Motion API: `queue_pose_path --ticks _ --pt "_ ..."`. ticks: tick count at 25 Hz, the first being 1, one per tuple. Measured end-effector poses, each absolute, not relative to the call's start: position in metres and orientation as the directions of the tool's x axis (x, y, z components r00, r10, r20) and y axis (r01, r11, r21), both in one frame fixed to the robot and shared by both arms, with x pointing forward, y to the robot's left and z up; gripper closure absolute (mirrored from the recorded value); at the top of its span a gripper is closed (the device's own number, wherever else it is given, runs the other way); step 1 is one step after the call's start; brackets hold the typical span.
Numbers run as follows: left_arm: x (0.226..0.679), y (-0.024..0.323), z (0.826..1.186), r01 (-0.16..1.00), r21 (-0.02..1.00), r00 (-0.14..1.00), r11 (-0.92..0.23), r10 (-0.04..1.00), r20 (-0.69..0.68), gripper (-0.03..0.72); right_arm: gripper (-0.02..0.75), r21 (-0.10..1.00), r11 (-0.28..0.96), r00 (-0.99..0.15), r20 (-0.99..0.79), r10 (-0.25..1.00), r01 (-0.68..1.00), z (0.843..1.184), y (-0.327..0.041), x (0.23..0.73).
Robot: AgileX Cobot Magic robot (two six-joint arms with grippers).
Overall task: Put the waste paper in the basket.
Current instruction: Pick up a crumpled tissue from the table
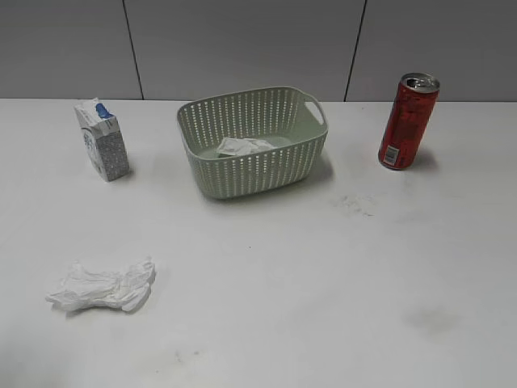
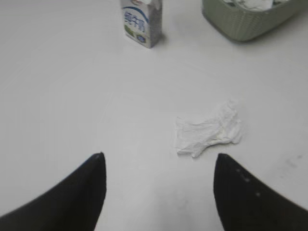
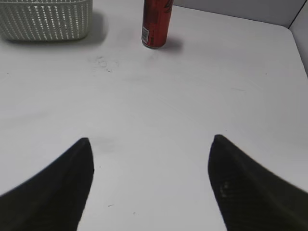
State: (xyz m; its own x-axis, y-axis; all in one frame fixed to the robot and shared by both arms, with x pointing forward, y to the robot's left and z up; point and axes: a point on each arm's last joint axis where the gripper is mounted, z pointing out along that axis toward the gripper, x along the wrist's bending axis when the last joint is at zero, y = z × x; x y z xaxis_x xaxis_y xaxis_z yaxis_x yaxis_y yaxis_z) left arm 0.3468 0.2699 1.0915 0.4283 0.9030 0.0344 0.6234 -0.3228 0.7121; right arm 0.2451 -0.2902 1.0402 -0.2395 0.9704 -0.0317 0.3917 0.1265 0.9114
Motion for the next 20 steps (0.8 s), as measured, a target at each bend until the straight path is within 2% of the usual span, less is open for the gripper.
queue_pose_path --ticks 10,15,20 --pt "0.435 0.225 1.068 0.696 0.483 0.610 -0.531 0.792 -0.008 0.157 0.176 0.911 0.127 -0.240 -0.033 0.970 0.391 1.040 -0.290 0.245" --pt "0.475 0.208 1.036 0.757 0.342 0.614 -0.556 0.785 -0.082 0.157 0.176 0.911 0.127 -0.240 -0.033 0.970 0.391 1.040 -0.290 0.245" --pt "0.500 0.199 0.987 0.806 0.178 0.589 -0.564 0.794 -0.154 0.140 0.176 0.911 0.128 -0.239 -0.033 0.971 0.392 1.040 -0.290 0.245"
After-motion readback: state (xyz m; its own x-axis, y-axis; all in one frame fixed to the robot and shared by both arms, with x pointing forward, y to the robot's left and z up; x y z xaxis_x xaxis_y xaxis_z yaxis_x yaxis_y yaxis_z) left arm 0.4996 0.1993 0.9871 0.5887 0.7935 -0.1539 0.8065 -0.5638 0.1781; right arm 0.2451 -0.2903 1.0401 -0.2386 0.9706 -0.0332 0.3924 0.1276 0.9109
